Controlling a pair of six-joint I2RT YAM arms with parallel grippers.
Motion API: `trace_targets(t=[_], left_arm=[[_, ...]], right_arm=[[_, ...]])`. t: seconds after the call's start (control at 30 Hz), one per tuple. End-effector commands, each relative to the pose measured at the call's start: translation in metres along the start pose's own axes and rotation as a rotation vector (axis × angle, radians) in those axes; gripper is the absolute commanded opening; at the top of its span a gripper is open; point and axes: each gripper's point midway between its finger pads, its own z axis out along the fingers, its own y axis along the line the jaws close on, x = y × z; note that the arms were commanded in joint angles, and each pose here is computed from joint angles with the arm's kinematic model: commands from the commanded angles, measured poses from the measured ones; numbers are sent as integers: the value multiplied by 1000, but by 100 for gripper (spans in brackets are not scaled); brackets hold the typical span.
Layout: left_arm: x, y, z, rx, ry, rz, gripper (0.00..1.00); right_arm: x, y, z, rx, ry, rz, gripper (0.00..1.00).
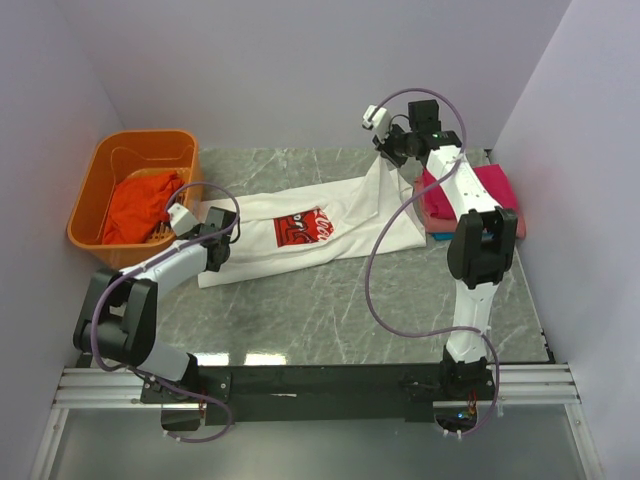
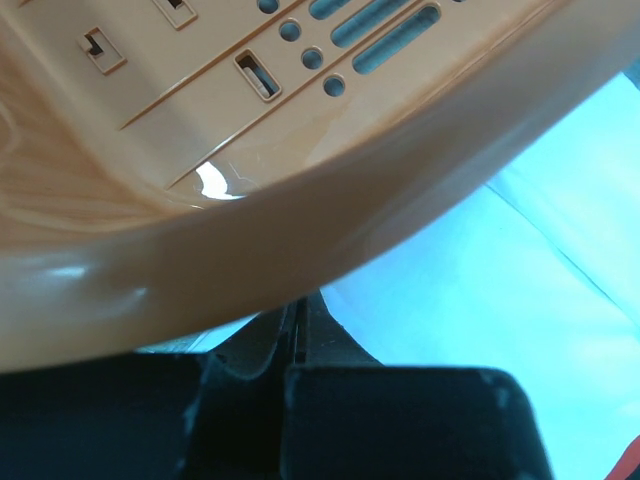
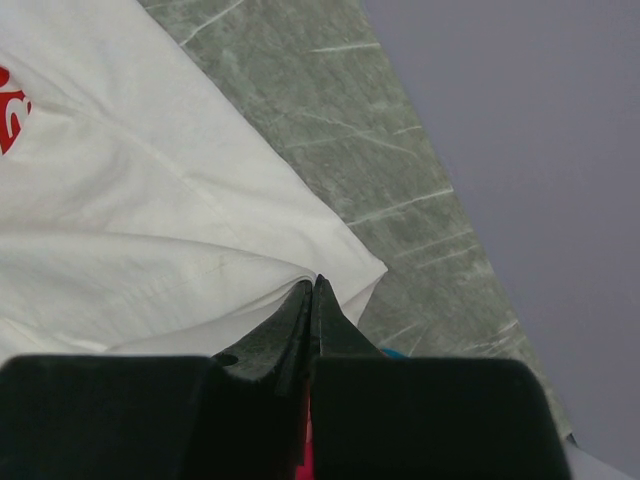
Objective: Fold and stack the t-shirts
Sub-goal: Fold the tshirt
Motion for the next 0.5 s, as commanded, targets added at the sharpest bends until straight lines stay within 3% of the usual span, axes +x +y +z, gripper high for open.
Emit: trace_targets(t=[0.0, 0.47], left_arm=[[-17, -9, 2, 2, -46, -24, 0], [-15, -8, 4, -1, -46, -13, 0]], right_arm=[[-28, -12, -2, 43, -48, -32, 0], [-42, 0, 13, 32, -48, -70, 0]])
